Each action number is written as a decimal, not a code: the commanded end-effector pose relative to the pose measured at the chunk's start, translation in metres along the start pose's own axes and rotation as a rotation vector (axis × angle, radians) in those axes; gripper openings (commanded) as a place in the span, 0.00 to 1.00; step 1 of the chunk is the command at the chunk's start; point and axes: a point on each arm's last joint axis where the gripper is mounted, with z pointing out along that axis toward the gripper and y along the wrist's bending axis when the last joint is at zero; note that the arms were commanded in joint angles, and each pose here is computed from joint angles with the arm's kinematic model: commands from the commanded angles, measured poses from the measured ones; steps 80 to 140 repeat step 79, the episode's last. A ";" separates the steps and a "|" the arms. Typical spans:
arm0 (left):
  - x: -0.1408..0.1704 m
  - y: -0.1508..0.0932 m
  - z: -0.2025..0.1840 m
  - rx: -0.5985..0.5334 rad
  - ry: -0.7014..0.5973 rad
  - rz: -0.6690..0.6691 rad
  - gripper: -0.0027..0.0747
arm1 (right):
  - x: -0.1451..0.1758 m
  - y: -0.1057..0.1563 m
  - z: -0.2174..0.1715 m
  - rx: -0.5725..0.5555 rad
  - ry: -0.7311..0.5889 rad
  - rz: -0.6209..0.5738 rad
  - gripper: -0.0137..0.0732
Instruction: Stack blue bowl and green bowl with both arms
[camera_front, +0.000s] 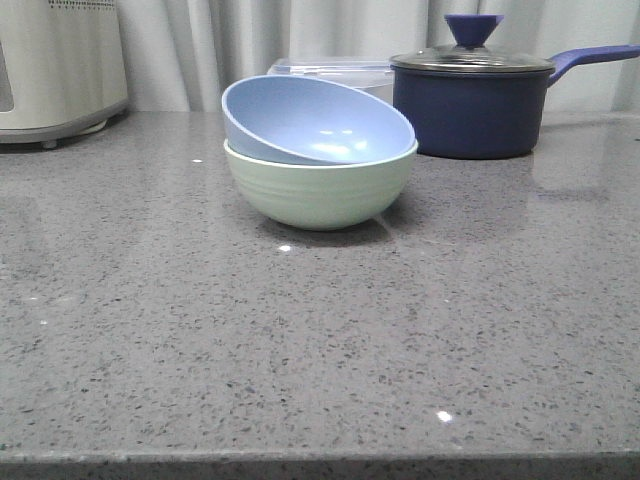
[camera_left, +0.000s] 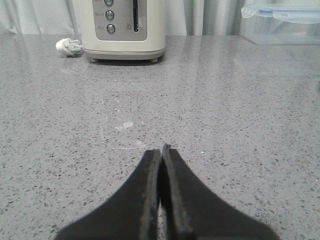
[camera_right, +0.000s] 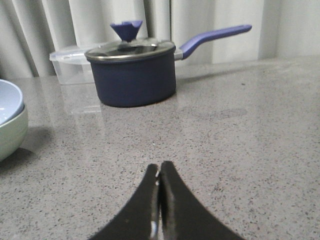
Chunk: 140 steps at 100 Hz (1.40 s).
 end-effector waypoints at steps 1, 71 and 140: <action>0.005 0.001 0.000 -0.001 -0.072 -0.015 0.01 | -0.006 0.001 -0.003 -0.007 -0.076 -0.015 0.06; 0.005 0.001 0.000 -0.001 -0.070 -0.015 0.01 | -0.005 0.001 -0.003 -0.007 -0.070 -0.015 0.06; 0.005 0.001 0.000 -0.001 -0.070 -0.015 0.01 | -0.005 0.001 -0.003 -0.007 -0.070 -0.015 0.06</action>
